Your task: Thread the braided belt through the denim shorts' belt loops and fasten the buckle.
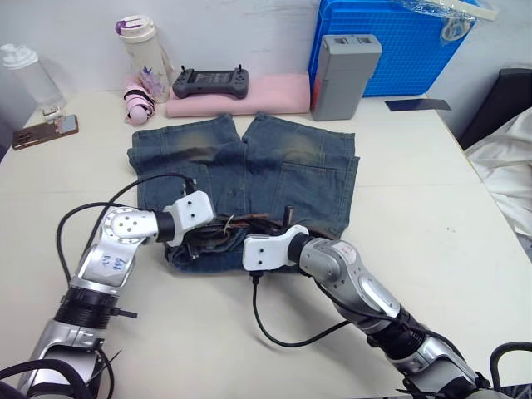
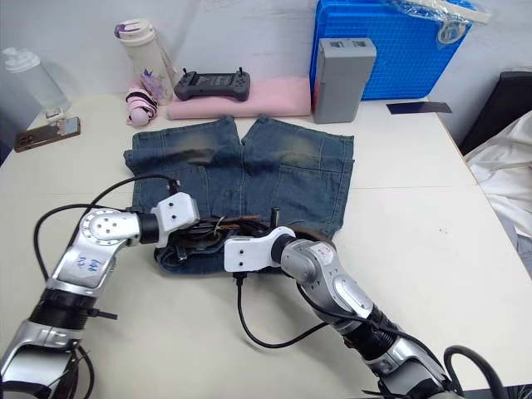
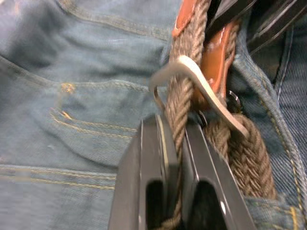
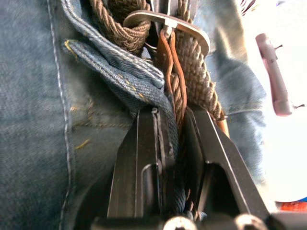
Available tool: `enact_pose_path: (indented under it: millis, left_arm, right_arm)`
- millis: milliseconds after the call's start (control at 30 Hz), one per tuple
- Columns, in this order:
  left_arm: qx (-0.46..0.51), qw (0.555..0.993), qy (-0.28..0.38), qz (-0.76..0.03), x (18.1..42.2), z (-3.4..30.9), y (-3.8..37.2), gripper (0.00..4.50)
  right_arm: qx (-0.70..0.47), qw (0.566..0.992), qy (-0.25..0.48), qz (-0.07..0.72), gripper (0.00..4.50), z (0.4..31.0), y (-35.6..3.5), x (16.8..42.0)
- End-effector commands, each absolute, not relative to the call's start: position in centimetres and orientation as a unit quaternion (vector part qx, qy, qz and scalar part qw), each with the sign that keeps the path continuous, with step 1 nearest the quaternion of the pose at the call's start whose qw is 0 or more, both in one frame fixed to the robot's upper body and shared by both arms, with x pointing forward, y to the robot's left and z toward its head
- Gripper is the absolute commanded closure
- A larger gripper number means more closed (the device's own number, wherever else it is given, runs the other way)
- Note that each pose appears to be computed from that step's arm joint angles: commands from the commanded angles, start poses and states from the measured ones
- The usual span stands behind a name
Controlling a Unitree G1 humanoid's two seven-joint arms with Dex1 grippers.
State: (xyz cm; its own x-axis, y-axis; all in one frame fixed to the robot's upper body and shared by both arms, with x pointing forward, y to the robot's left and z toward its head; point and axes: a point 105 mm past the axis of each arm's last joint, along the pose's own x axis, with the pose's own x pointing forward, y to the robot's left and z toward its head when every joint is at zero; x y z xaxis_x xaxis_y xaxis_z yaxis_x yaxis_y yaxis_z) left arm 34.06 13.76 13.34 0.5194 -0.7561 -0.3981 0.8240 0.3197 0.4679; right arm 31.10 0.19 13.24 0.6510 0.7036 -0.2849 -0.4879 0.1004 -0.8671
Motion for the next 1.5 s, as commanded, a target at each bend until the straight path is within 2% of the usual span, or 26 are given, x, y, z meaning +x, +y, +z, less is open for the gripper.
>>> enact_pose_path:
  millis: [33,167,200,233,333,467,633,1033,1367,1500]
  left_arm:
    - [0.298,0.799,0.040,-0.521,33.7,12.9,11.3,4.50]
    - [0.283,0.802,0.043,-0.524,33.7,12.4,10.9,4.50]
    - [0.279,0.803,0.045,-0.525,33.6,12.2,10.8,4.50]
    - [0.276,0.803,0.047,-0.526,33.5,11.9,10.7,4.50]
    - [0.272,0.804,0.049,-0.526,33.4,11.5,10.6,4.50]
    - [0.267,0.807,0.049,-0.525,33.4,11.3,10.3,4.50]
    - [0.265,0.805,0.048,-0.528,33.3,11.2,10.0,4.50]
    - [0.276,0.800,0.042,-0.531,33.2,11.4,9.7,4.50]
    - [0.288,0.797,0.043,-0.529,33.2,11.4,9.9,4.50]
    - [0.289,0.797,0.044,-0.528,33.1,11.4,9.9,4.50]
  right_arm:
    - [-0.512,0.742,-0.073,0.427,3.93,13.5,-0.5,30.4]
    - [-0.492,0.741,-0.031,0.456,2.19,13.0,-1.7,29.6]
    - [-0.477,0.746,-0.017,0.465,1.51,13.1,-2.1,29.2]
    - [-0.450,0.757,-0.004,0.474,1.26,13.6,-2.5,28.8]
    - [-0.395,0.778,0.011,0.488,0.03,15.2,-3.5,28.1]
    - [-0.346,0.804,0.010,0.483,0.03,17.9,-5.4,28.2]
    - [-0.318,0.828,-0.008,0.463,0.03,19.4,-5.8,29.4]
    - [-0.435,0.800,-0.029,0.413,0.03,17.3,-5.6,31.9]
    - [-0.426,0.804,-0.016,0.414,0.03,16.6,-5.4,31.9]
    - [-0.388,0.817,-0.023,0.427,0.03,17.7,-5.1,31.3]
